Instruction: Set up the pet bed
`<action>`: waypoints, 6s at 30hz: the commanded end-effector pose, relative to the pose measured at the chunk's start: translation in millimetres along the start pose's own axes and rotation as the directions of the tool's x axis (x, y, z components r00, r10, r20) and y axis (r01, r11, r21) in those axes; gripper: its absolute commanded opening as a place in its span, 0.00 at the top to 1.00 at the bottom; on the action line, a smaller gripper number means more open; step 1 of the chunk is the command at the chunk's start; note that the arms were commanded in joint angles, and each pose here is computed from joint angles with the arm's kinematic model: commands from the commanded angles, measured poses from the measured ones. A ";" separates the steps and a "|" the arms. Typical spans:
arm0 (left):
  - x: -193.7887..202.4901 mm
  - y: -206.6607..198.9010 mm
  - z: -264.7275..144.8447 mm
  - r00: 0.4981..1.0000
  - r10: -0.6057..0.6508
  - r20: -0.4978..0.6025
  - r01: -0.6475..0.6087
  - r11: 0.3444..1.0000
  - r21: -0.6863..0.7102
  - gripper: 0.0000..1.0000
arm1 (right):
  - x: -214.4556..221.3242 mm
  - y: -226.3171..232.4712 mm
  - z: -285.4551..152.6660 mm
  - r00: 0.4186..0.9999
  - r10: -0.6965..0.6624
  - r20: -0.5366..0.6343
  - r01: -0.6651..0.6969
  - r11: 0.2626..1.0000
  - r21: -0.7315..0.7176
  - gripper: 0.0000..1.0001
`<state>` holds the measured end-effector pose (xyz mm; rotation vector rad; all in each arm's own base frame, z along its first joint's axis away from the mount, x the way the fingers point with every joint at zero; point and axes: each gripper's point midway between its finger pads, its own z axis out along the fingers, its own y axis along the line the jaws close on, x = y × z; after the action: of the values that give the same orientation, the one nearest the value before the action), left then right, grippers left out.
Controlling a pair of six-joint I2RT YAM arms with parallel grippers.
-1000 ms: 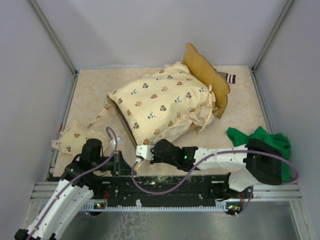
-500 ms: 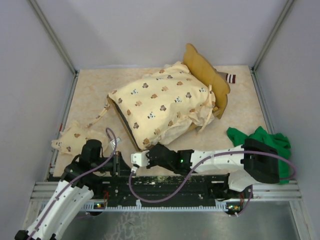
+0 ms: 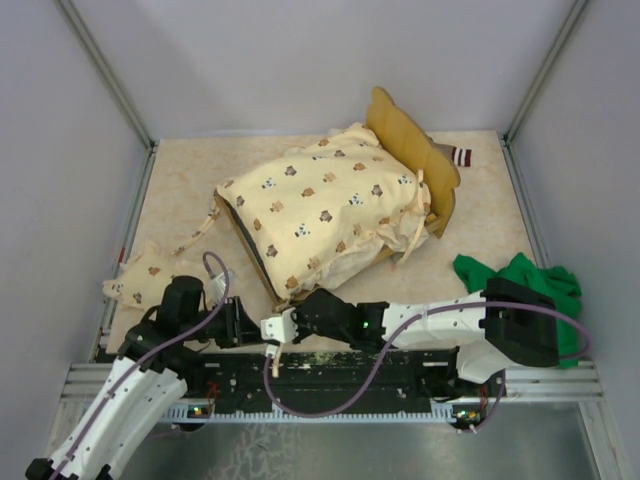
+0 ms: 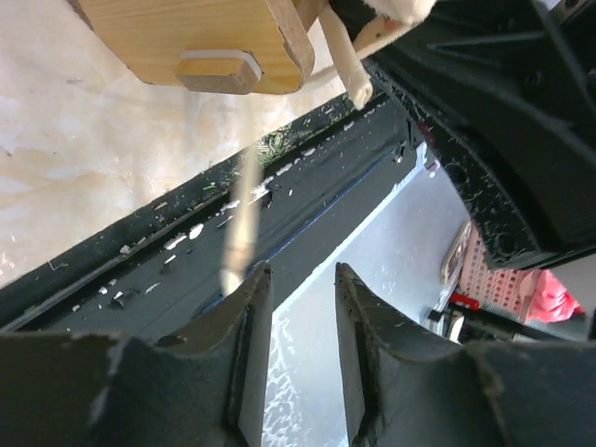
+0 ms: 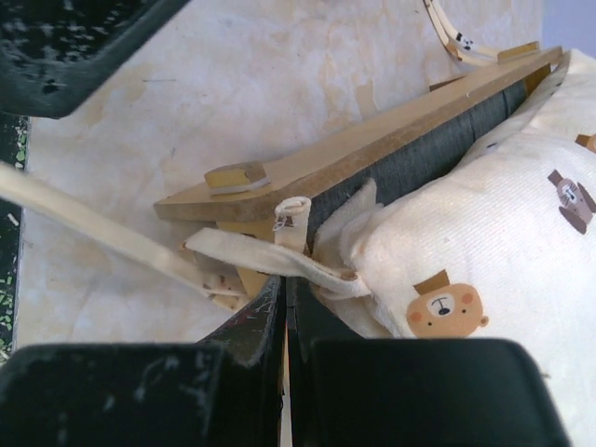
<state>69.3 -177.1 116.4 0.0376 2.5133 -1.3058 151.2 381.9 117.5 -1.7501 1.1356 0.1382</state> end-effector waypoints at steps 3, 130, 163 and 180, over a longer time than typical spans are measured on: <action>-24.8 -5.1 -13.7 0.992 0.030 0.121 -0.020 0.996 -0.081 0.50 | -27.1 -15.5 -2.9 0.994 -0.008 0.113 0.002 0.999 0.048 1.00; -207.6 -72.4 -165.7 0.564 0.458 0.687 -0.013 0.837 -0.547 1.00 | 52.0 79.5 26.7 0.112 0.953 0.280 -0.965 0.037 0.259 1.00; -146.5 18.6 21.1 0.900 0.009 0.436 0.120 0.956 -0.268 0.47 | 29.6 -59.8 -28.0 0.869 0.493 0.041 -0.485 0.831 0.274 0.52; -169.0 52.2 17.5 0.869 0.115 0.481 0.124 0.890 -0.438 0.79 | 11.9 -78.1 -46.9 0.859 0.503 0.094 -0.511 0.828 0.230 1.00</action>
<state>219.9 -152.0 111.1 -0.3893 2.3544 -0.6913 200.4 328.3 134.2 -1.2881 1.5539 0.1564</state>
